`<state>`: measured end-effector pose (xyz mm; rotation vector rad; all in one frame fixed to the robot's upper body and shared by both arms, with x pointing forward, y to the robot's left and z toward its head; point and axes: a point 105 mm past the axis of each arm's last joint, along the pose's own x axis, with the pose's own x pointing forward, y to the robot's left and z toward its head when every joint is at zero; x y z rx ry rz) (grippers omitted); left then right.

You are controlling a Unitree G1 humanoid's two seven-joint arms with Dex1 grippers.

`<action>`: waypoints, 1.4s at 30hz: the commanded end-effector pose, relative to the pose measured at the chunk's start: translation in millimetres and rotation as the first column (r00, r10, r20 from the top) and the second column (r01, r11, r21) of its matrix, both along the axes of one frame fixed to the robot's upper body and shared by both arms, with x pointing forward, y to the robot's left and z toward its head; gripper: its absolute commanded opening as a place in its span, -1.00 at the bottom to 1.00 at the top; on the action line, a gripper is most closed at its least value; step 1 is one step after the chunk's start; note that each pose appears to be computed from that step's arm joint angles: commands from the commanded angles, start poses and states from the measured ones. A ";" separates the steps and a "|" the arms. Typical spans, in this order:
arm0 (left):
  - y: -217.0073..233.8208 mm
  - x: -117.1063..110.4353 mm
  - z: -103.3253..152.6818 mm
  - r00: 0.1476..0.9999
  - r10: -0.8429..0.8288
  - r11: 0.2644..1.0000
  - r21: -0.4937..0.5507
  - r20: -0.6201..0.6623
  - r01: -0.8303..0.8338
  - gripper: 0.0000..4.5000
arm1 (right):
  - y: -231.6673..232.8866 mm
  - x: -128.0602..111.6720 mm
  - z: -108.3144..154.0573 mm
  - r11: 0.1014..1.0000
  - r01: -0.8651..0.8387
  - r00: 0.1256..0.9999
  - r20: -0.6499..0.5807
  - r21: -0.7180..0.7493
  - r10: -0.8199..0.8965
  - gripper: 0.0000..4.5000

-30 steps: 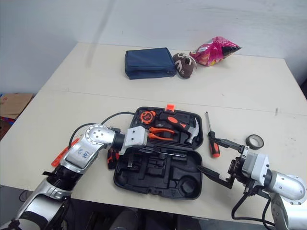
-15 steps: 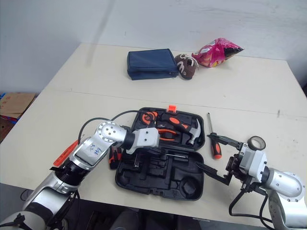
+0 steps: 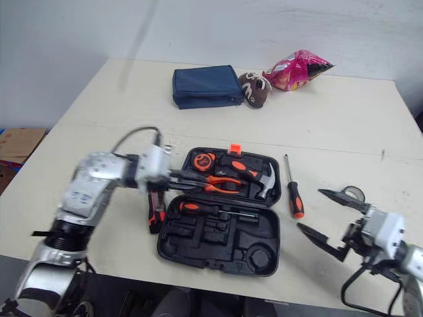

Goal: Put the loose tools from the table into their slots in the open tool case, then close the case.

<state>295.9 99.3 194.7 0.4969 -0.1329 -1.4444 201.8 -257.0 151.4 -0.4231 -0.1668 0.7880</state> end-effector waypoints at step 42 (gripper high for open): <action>91.9 -28.0 -6.5 0.951 0.300 0.952 -0.047 -0.074 -0.304 0.99 | 20.7 19.4 -1.4 0.874 0.479 0.803 -0.443 0.083 -0.398 1.00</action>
